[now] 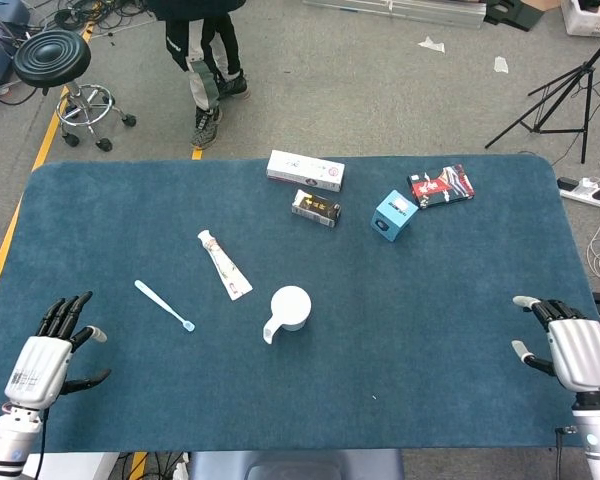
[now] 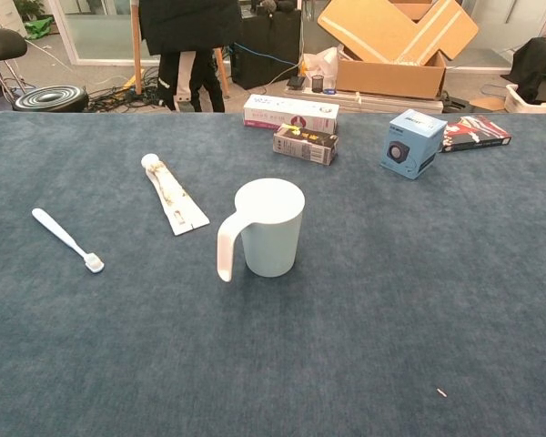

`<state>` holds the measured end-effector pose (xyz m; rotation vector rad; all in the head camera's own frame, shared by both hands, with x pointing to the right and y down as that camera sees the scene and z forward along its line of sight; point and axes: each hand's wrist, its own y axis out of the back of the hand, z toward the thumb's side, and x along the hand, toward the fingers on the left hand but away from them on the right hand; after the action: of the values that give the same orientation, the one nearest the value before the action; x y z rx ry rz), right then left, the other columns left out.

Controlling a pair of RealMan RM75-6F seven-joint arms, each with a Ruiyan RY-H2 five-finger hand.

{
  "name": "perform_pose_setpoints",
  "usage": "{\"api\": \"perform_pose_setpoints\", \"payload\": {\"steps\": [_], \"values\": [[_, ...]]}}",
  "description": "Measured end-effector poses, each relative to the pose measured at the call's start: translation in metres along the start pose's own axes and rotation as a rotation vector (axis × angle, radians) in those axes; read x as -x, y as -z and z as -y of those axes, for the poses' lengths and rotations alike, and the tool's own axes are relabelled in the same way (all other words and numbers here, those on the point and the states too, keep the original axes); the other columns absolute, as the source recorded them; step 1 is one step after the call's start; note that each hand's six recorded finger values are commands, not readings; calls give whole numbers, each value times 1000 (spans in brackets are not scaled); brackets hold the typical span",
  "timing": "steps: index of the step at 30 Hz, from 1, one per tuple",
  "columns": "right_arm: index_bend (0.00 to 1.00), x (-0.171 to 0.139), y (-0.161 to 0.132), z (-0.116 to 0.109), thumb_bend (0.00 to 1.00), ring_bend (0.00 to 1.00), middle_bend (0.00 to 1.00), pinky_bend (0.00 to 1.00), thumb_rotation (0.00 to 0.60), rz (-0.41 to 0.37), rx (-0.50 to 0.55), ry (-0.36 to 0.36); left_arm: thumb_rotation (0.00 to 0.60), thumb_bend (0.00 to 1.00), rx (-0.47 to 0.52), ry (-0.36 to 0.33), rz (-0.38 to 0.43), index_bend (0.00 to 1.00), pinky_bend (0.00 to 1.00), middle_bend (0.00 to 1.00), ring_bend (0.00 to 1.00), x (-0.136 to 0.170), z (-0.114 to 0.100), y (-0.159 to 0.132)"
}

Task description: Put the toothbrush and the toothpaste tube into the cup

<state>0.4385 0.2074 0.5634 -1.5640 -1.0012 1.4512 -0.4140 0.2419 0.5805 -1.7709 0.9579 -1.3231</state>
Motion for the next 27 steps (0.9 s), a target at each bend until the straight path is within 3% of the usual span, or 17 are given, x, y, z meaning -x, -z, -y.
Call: {"api": "perform_pose_setpoints", "payload": {"steps": [12, 18, 20, 23, 27], "values": [[333, -4, 3, -8, 158, 339, 418, 473, 600, 2, 20, 22, 600, 0, 4, 129, 183, 448, 0, 0, 0, -37, -6, -33], [333, -6, 6, -12, 158, 339, 418, 473, 600, 6, 35, 31, 600, 5, -62, 179, 246, 446, 0, 0, 0, -64, -1, -44], [333, -6, 7, -13, 158, 339, 418, 473, 600, 7, 41, 35, 600, 109, -93, 198, 254, 442, 0, 0, 0, -71, 3, -46], [333, -7, 8, -15, 157, 339, 418, 473, 600, 5, 47, 39, 600, 463, -129, 235, 252, 421, 0, 0, 0, -81, 9, -46], [333, -8, 9, -17, 158, 339, 418, 473, 600, 3, 56, 42, 600, 803, -169, 283, 229, 382, 0, 0, 0, -93, 14, -44]]}}
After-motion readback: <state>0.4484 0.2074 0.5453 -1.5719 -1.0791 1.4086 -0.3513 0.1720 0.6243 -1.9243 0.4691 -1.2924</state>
